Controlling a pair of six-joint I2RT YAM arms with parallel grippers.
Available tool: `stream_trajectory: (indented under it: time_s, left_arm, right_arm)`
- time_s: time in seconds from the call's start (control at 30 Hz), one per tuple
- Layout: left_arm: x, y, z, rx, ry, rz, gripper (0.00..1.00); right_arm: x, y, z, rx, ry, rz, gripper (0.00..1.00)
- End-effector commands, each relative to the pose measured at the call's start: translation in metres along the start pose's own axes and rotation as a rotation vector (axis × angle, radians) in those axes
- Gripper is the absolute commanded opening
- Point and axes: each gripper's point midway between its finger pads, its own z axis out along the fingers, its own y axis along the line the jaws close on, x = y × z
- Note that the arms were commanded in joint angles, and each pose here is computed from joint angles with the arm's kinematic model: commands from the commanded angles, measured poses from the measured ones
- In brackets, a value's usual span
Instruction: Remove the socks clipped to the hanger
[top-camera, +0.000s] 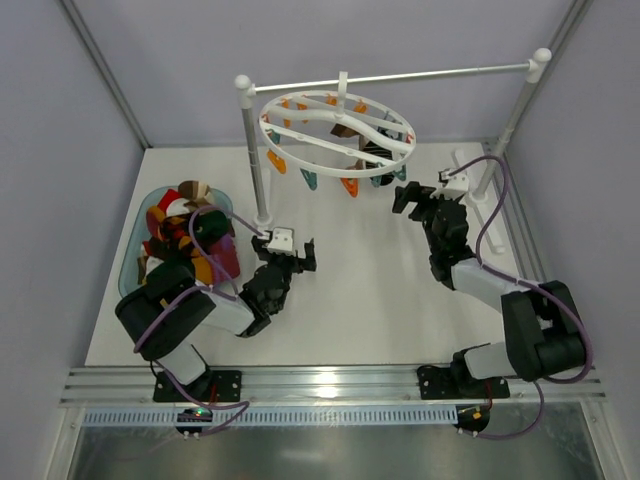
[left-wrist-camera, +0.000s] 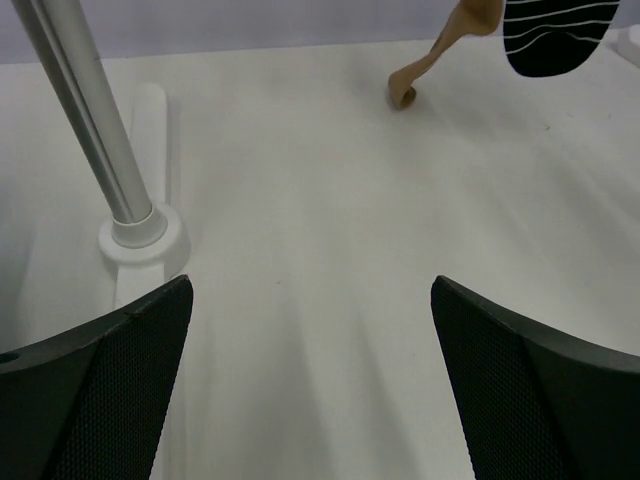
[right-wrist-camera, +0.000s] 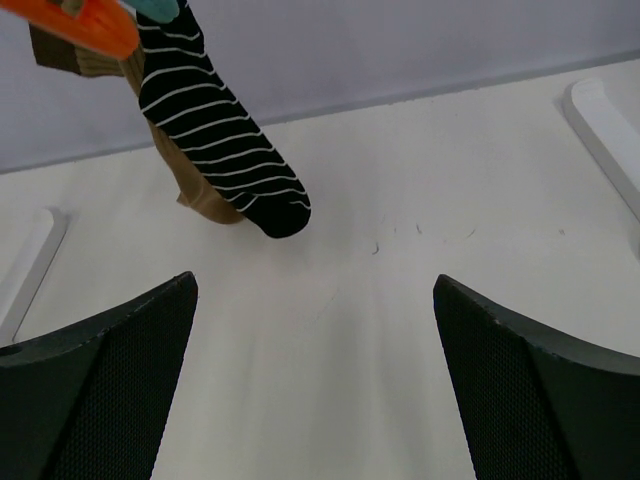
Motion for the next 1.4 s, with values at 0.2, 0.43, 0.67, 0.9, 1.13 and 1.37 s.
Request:
stream_trajectory:
  time_s: [0.2, 0.43, 0.67, 0.9, 1.13, 1.37]
  left_arm:
    - [-0.075, -0.005, -0.011, 0.068, -0.259, -0.200, 1.00]
    - [-0.073, -0.001, -0.014, 0.057, -0.257, -0.190, 1.00]
    - [-0.072, 0.002, -0.016, 0.053, -0.254, -0.183, 0.99]
    - [-0.071, 0.002, -0.016, 0.052, -0.253, -0.184, 0.99]
    - [-0.070, 0.002, -0.015, 0.047, -0.250, -0.181, 1.00]
    - [-0.069, 0.003, -0.014, 0.039, -0.247, -0.180, 1.00]
  right_arm:
    - [-0.019, 0.018, 0.080, -0.127, -0.085, 0.094, 1.00]
    - [-0.012, 0.019, 0.110, -0.167, -0.090, 0.130, 1.00]
    - [-0.011, 0.022, 0.139, -0.168, -0.067, 0.081, 1.00]
    - [-0.003, 0.038, 0.161, -0.246, -0.026, 0.060, 1.00]
    - [0.010, 0.055, 0.166, -0.341, 0.009, 0.042, 0.94]
    - [0.017, 0.066, 0.165, -0.359, 0.021, -0.006, 0.53]
